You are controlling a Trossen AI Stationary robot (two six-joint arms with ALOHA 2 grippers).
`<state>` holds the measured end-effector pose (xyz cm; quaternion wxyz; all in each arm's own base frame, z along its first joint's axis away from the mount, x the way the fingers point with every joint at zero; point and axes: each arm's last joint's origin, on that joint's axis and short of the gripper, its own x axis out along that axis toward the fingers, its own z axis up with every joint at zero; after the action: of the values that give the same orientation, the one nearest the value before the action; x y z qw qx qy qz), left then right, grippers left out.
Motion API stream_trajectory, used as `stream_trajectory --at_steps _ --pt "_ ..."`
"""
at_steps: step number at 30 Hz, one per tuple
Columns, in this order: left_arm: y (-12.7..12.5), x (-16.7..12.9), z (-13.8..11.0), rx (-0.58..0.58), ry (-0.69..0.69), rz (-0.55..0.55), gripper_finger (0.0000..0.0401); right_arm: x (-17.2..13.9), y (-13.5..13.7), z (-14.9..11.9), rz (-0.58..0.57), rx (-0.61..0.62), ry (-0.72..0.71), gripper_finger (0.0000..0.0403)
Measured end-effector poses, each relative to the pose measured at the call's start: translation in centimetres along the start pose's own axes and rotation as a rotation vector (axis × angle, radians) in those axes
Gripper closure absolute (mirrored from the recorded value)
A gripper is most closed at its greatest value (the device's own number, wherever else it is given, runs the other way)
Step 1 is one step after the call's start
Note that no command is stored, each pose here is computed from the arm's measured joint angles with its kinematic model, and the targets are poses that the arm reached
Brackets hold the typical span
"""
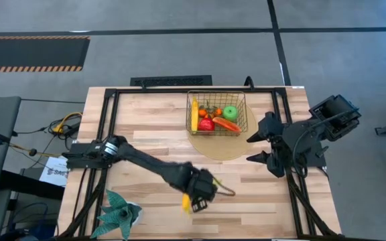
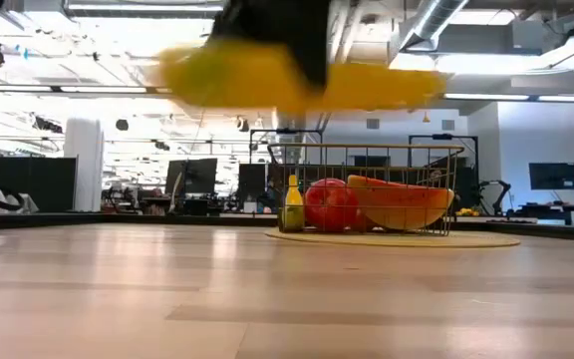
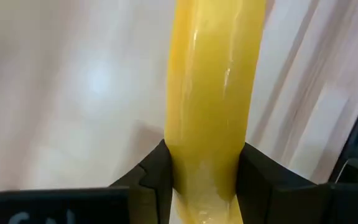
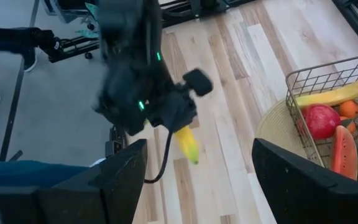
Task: Build produce basket
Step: Put the yellow banana into the wire basket
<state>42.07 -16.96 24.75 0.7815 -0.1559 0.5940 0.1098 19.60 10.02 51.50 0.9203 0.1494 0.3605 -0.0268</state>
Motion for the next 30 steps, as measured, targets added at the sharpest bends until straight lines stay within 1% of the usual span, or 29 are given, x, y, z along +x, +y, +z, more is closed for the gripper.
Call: stream_trajectory --at_steps 2,5,7,8,10,11,13,16,19,21,23,25,26,29,30 --pt "0.7 -3.1 1.4 0.033 -0.073 0.048 0.03 0.1 -0.1 0.1 -0.006 0.005 -0.002 0.0097" --pt "3.0 -7.3 3.3 0.084 -0.173 0.146 0.03 0.2 -0.5 0.3 -0.021 0.018 -0.009 0.0097" --pt "5.8 -8.9 4.6 0.095 -0.224 0.177 0.03 0.2 -0.7 0.5 -0.037 0.028 -0.018 0.0097" --pt "7.4 -9.1 5.2 0.092 -0.219 0.198 0.03 0.3 -0.9 0.6 -0.049 0.032 -0.026 0.0097" --pt "10.4 -10.1 6.5 0.087 -0.217 0.207 0.03 0.4 -1.2 0.8 -0.068 0.046 -0.038 0.0097" --pt "12.0 -10.4 6.9 0.102 -0.193 0.229 0.03 0.4 -1.4 1.0 -0.077 0.055 -0.044 0.0097" --pt "14.8 -10.9 8.3 0.14 -0.204 0.238 0.03 0.5 -1.8 1.3 -0.106 0.08 -0.067 0.0097" --pt "19.0 -10.9 10.0 0.192 -0.189 0.213 0.03 0.6 -2.4 1.7 -0.147 0.109 -0.091 0.0097" --pt "22.5 -11.1 11.8 0.223 -0.249 0.178 0.03 0.7 -2.9 2.2 -0.164 0.14 -0.115 0.0097" --pt "24.7 -11.1 12.8 0.192 -0.3 0.19 0.03 0.8 -3.3 2.5 -0.183 0.158 -0.138 0.0097" --pt "26.6 -11.1 13.7 0.101 -0.363 0.182 0.03 0.9 -3.7 2.8 -0.202 0.178 -0.157 0.0097" --pt "28.2 -11.0 14.4 -0.003 -0.41 0.127 0.03 0.9 -4.2 3.1 -0.217 0.21 -0.169 0.0097" --pt "28.9 -11.0 14.6 -0.037 -0.417 0.097 0.03 0.9 -4.4 3.2 -0.224 0.226 -0.173 0.0097" --pt "30.2 -10.1 15.5 -0.056 -0.468 0.068 0.03 1.0 -4.9 3.4 -0.242 0.256 -0.182 0.0097" --pt "30.5 -9.8 15.4 -0.058 -0.449 0.067 0.03 1.0 -5.0 3.5 -0.247 0.262 -0.183 0.0097"
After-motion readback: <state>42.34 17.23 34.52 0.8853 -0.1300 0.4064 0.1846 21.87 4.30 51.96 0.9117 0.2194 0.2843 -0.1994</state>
